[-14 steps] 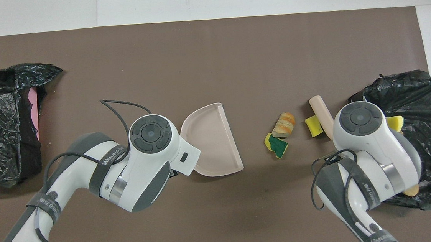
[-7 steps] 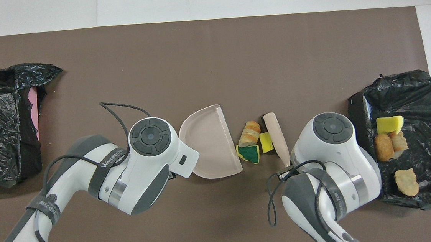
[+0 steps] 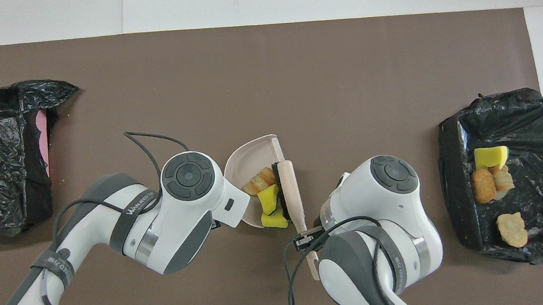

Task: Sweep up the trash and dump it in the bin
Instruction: 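Sweep the bread and sponges into the dustpan with the right gripper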

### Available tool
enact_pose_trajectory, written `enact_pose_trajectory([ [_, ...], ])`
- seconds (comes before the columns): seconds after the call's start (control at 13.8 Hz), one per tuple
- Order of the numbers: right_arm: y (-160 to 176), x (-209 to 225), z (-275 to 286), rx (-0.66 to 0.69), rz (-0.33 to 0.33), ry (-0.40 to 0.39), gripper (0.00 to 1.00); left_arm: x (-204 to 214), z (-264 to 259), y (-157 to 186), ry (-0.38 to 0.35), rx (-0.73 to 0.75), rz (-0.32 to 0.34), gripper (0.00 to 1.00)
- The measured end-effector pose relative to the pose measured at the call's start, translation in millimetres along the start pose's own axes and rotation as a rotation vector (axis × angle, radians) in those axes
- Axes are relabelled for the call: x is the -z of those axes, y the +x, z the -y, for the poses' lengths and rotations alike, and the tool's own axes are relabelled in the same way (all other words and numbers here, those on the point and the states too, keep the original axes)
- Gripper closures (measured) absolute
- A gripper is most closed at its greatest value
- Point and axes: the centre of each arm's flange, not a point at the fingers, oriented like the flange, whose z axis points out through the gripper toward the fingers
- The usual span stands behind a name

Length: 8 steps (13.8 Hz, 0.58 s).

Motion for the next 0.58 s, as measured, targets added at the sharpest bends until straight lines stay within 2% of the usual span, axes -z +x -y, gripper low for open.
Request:
enact_pose_trajectory([
  [0.14, 3.4, 37.8, 7.2, 0.013, 0.034, 0.025, 0.73, -0.3, 2.4, -2.4, -0.001, 0.002, 0.000, 0.68],
  [0.29, 3.2, 91.2, -7.2, 0.011, 0.067, 0.016, 0.73, -1.0, 12.3, -12.6, -0.002, -0.028, -0.001, 0.68],
  [0.43, 1.5, 124.1, -30.8, 0.017, 0.079, -0.080, 0.73, -1.4, 22.1, -23.1, -0.004, -0.068, -0.004, 0.68],
  [0.58, -0.9, 123.5, -36.7, 0.034, 0.092, -0.223, 0.73, -1.1, 31.2, -32.9, -0.005, -0.070, -0.008, 0.68],
])
